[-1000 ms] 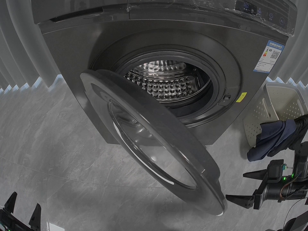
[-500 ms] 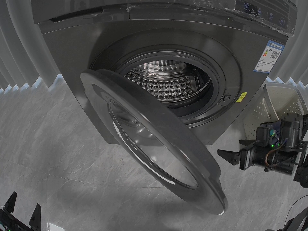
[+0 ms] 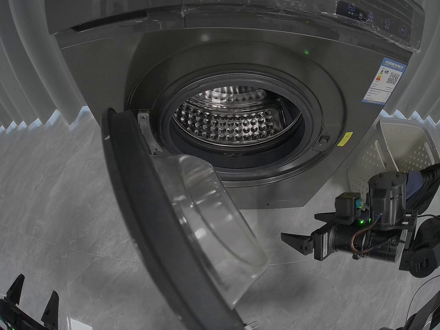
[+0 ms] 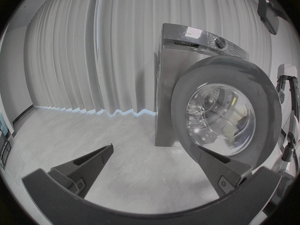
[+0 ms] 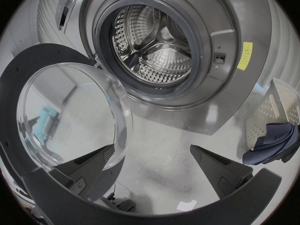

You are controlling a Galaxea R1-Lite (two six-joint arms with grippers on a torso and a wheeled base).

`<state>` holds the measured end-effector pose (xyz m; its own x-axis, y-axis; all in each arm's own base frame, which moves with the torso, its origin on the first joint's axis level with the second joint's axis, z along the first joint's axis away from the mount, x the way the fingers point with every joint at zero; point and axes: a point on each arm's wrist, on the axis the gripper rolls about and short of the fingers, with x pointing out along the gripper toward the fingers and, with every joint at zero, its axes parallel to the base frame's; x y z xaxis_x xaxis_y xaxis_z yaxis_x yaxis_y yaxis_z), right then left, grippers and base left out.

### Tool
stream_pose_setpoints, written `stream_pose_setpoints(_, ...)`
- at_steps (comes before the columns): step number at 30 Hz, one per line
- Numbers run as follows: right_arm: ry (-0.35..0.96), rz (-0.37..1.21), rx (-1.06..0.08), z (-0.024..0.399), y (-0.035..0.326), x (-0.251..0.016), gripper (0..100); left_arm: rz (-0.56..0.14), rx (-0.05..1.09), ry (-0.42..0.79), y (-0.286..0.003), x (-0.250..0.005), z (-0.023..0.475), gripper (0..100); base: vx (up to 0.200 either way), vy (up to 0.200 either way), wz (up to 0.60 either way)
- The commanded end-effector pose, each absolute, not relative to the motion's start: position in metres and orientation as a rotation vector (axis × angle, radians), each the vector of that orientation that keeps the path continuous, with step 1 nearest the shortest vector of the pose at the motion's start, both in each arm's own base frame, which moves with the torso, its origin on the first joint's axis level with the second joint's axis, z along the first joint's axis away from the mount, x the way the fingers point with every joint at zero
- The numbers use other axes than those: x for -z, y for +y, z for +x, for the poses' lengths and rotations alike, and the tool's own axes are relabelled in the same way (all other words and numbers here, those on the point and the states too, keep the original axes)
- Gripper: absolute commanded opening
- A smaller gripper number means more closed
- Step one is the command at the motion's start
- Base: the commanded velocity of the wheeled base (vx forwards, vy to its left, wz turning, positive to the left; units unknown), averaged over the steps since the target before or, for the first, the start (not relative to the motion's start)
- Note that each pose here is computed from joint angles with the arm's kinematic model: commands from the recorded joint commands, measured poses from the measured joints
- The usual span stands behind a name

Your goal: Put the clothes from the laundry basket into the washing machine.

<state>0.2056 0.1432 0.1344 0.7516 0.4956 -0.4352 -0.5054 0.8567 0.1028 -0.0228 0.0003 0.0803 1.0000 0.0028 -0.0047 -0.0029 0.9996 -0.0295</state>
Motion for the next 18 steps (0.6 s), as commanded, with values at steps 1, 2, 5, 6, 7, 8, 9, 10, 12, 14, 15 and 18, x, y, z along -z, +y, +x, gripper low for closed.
stream_pose_setpoints(1,0.473,-0.023,-0.550,0.202,0.143,-0.133,100,-0.029,-0.003,0.005,0.000,-0.075,-0.023,100,0.000,0.000,0.00)
stream_pose_setpoints(2,0.470,-0.021,-0.551,0.203,0.143,-0.134,100,-0.029,-0.003,0.005,0.000,-0.075,-0.023,100,-0.200,0.000,0.00)
stream_pose_setpoints(5,0.466,-0.008,-0.549,0.205,0.145,-0.135,100,-0.028,-0.003,0.005,0.000,-0.075,-0.023,100,-0.200,0.000,0.00)
stream_pose_setpoints(6,0.454,0.010,-0.552,0.208,0.149,-0.137,100,-0.028,-0.003,0.005,0.000,-0.075,-0.023,100,-0.200,0.000,0.00)
stream_pose_setpoints(7,0.454,0.016,-0.554,0.209,0.151,-0.136,100,-0.028,-0.003,0.005,0.000,-0.075,-0.023,100,-0.200,0.000,0.00)
stream_pose_setpoints(8,0.454,0.016,-0.554,0.209,0.151,-0.136,100,-0.028,-0.003,0.005,0.000,-0.075,-0.023,100,-0.200,0.000,0.00)
stream_pose_setpoints(9,0.455,0.018,-0.559,0.212,0.155,-0.135,100,-0.028,-0.003,0.005,0.000,-0.075,-0.023,100,-0.200,0.000,0.00)
stream_pose_setpoints(10,0.451,0.022,-0.565,0.214,0.159,-0.134,100,-0.028,-0.003,0.005,0.000,-0.075,-0.023,100,-0.200,0.000,0.00)
stream_pose_setpoints(12,0.452,0.019,-0.567,0.219,0.162,-0.132,100,-0.028,-0.003,0.005,0.000,-0.075,-0.023,100,-0.200,0.000,0.00)
stream_pose_setpoints(14,0.455,0.018,-0.569,0.222,0.166,-0.129,100,-0.028,-0.003,0.005,0.000,-0.075,-0.023,100,-0.200,0.000,0.00)
stream_pose_setpoints(15,0.445,0.020,-0.577,0.225,0.170,-0.128,100,-0.028,-0.003,0.005,0.000,-0.075,-0.023,100,-0.200,0.000,0.00)
stream_pose_setpoints(18,0.422,0.025,-0.570,0.233,0.179,-0.126,100,-0.028,-0.003,0.005,0.000,-0.075,-0.023,100,-0.200,0.000,0.00)
